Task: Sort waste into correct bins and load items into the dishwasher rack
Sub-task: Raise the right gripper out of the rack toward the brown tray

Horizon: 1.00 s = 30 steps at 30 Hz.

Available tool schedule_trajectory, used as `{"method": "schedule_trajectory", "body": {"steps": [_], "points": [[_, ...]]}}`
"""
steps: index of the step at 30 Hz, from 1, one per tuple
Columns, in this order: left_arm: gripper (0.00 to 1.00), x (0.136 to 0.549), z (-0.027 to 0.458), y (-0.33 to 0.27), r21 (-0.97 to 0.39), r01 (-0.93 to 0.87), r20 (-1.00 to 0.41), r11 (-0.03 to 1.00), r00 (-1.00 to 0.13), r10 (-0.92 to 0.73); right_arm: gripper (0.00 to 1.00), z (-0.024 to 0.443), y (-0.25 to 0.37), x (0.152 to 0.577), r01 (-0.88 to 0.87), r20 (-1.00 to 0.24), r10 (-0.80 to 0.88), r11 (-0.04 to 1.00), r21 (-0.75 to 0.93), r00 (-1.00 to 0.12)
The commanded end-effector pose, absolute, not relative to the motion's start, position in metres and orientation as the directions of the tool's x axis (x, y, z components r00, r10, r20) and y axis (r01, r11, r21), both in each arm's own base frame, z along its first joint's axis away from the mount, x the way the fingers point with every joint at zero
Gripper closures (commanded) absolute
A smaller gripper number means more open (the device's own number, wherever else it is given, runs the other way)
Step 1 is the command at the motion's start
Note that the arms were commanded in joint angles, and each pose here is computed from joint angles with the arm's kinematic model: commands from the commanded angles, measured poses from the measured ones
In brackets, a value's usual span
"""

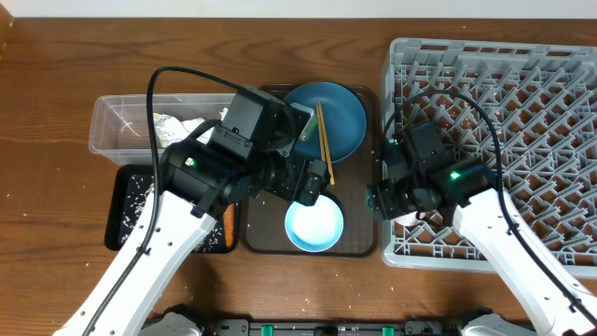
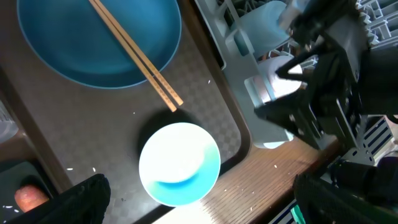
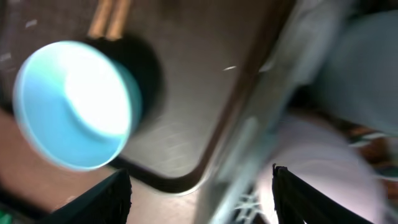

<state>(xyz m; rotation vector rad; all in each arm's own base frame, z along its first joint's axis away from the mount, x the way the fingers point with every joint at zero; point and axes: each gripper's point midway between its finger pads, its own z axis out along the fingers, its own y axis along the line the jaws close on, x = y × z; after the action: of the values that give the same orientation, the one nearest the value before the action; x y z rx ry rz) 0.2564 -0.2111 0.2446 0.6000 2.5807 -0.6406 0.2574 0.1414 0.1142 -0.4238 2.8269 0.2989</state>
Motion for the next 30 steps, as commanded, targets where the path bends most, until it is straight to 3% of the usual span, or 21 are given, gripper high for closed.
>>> {"method": "schedule_trajectory", "body": {"steps": [1, 6, 15, 23, 25, 27, 30], "points": [[0.04, 0.257, 0.243, -0.210, -0.326, 0.496, -0.481, 0.805, -0.820, 0.310, 0.30, 0.117, 0.127, 0.273, -0.238, -0.347, -0.205, 0.970, 0.054, -0.915], [0.04, 0.257, 0.243, -0.210, -0.326, 0.495, -0.481, 0.805, -0.820, 0.310, 0.30, 0.118, 0.133, 0.288, -0.217, -0.391, -0.172, 0.973, 0.074, -0.904], [0.04, 0.257, 0.243, -0.210, -0.326, 0.495, -0.481, 0.805, -0.820, 0.310, 0.36, 0.096, 0.139, 0.301, -0.174, -0.366, -0.133, 0.981, 0.081, -0.921], [0.04, 0.257, 0.243, -0.210, -0.326, 0.496, -0.481, 0.805, -0.820, 0.310, 0.67, 0.082, 0.128, 0.301, -0.149, -0.332, -0.137, 0.989, 0.010, -0.933], [0.03, 0.257, 0.243, -0.210, -0.326, 0.496, -0.481, 0.805, -0.820, 0.310, 0.69, 0.082, 0.123, 0.300, -0.142, -0.326, -0.138, 0.990, -0.012, -0.935], [0.03, 0.257, 0.243, -0.210, -0.326, 0.495, -0.481, 0.805, -0.820, 0.310, 0.82, 0.081, 0.117, 0.298, -0.133, -0.317, -0.139, 0.990, -0.038, -0.938], [0.04, 0.257, 0.243, -0.210, -0.326, 0.496, -0.481, 0.805, -0.820, 0.310, 0.85, 0.080, 0.110, 0.296, -0.126, -0.304, -0.140, 0.990, -0.068, -0.942]]}}
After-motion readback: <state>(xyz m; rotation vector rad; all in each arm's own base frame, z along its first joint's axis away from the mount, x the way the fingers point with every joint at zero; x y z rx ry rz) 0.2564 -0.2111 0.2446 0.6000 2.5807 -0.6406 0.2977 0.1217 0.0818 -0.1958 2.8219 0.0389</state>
